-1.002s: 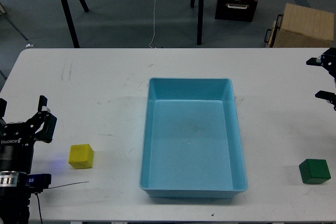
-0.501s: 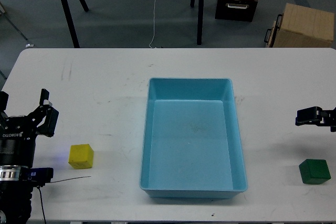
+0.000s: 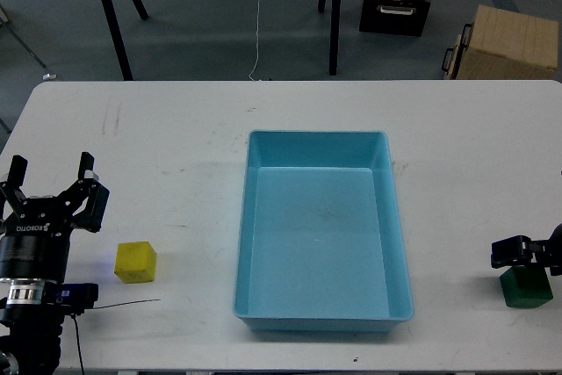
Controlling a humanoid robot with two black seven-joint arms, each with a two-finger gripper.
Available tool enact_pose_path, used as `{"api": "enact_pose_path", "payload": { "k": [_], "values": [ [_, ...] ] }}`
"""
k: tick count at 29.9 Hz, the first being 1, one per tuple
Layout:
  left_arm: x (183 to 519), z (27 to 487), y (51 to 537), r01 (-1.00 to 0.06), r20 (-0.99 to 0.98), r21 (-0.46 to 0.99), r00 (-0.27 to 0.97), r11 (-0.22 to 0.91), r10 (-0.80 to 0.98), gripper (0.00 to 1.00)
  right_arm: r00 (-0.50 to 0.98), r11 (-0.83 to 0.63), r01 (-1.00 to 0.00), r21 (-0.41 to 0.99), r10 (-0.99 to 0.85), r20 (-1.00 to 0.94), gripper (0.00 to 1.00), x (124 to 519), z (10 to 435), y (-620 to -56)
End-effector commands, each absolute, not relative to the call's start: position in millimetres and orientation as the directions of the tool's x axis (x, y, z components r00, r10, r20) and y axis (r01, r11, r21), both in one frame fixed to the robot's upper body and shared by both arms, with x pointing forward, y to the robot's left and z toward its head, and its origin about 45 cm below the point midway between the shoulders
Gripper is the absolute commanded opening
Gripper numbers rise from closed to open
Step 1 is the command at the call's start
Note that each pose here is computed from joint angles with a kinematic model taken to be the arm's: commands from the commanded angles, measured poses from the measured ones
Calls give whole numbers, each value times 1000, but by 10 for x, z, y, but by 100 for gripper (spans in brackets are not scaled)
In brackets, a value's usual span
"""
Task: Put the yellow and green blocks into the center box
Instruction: 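Lower the right gripper onto the green cube and close it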
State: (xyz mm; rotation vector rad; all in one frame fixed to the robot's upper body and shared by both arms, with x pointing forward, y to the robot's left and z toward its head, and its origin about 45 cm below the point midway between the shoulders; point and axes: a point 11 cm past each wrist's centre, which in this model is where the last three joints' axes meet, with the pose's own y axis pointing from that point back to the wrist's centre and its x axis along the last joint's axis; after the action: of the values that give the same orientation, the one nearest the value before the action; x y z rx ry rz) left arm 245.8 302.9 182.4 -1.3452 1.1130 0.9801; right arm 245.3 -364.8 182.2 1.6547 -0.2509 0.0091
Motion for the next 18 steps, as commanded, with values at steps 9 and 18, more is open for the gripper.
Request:
{"api": "enact_pose_path", "payload": {
  "k": [9, 18],
  "values": [
    [2454, 1808, 3030, -975, -972, -220, 217, 20, -85, 100, 982, -73, -147, 986, -129, 136, 49, 2368, 1694, -3609],
    [2445, 1794, 3028, -976, -973, -216, 213, 17, -87, 100, 966, -101, -239, 966, -122, 227, 0, 2555, 1864, -3493]
  ]
}}
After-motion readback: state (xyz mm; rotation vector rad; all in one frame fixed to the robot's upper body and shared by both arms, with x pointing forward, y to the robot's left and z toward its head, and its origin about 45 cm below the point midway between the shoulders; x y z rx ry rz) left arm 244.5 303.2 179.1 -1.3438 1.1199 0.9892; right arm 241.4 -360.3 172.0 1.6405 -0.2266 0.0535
